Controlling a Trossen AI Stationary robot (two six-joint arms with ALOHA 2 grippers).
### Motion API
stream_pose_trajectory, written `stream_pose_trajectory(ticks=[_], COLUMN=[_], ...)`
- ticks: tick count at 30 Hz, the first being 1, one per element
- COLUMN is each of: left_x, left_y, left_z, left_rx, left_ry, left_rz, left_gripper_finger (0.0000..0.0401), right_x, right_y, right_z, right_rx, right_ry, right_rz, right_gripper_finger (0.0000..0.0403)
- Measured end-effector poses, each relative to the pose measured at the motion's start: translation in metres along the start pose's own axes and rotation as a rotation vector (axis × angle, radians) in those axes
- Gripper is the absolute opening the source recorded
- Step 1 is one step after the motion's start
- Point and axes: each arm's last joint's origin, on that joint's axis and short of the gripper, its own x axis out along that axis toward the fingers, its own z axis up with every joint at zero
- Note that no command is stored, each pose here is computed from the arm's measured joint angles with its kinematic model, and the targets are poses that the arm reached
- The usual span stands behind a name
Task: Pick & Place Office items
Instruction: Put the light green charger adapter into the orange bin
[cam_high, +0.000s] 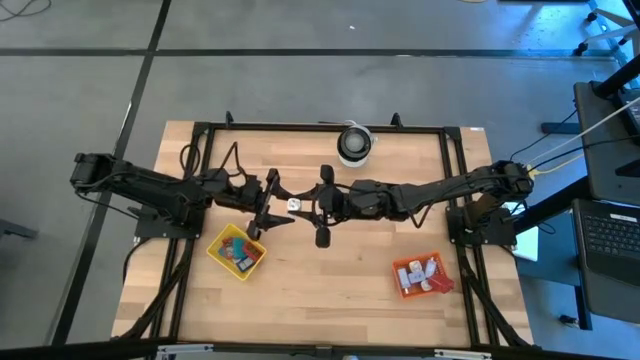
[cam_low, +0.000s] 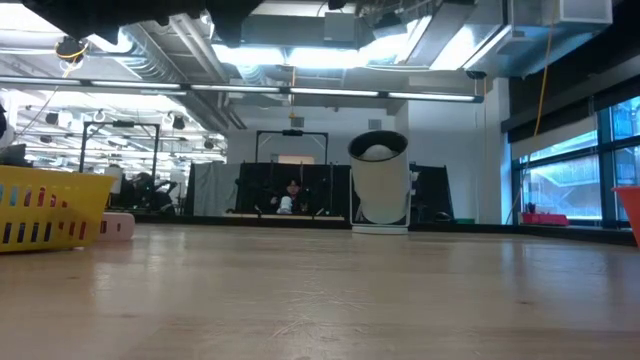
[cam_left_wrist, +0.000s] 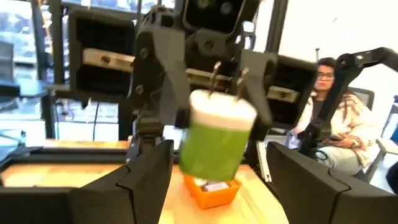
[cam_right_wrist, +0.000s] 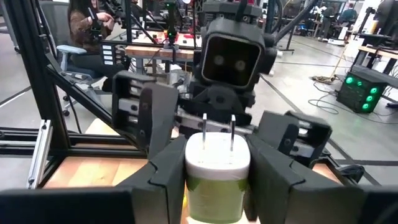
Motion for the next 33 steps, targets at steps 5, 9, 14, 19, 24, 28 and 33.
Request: stream_pose_trajectory(ticks=[5, 9, 14, 19, 24, 28, 33], left_x=[-0.001, -0.001, -0.002, -0.007, -0.021, -0.035, -0.052], left_y=[0.005, 0.009, 0.009, 0.008, 0.008, 0.006, 0.004], left_z=[-0.003, -0.005, -0.01, -0.006, 0.006, 0.016, 0.027], left_rx=[-0.022, -0.038, -0.044, -0.017, 0.017, 0.034, 0.039], left_ry=[0.025, 0.044, 0.094, 0.109, 0.104, 0.101, 0.08], left_rz=[0.078, 0.103, 0.115, 0.116, 0.171, 0.214, 0.287], left_gripper_finger=[0.0256, 0.0256, 0.0256, 0.0256, 0.0255, 0.0255, 0.0255], right_x=[0.0, 0.0, -0.009, -0.032, -0.078, -0.121, -0.165], right_y=[0.0, 0.0, -0.005, -0.01, -0.015, -0.016, -0.01], right_z=[0.0, 0.007, 0.018, 0.027, 0.048, 0.06, 0.053], right_rx=[0.0, -0.016, -0.012, 0.016, 0.051, 0.108, 0.2], right_ry=[0.001, 0.002, 0.054, 0.14, 0.203, 0.249, 0.361], right_rz=[-0.003, -0.004, -0.109, -0.183, -0.279, -0.326, -0.443], right_gripper_finger=[0.0136, 0.0136, 0.0136, 0.0136, 0.0136, 0.0136, 0.0136])
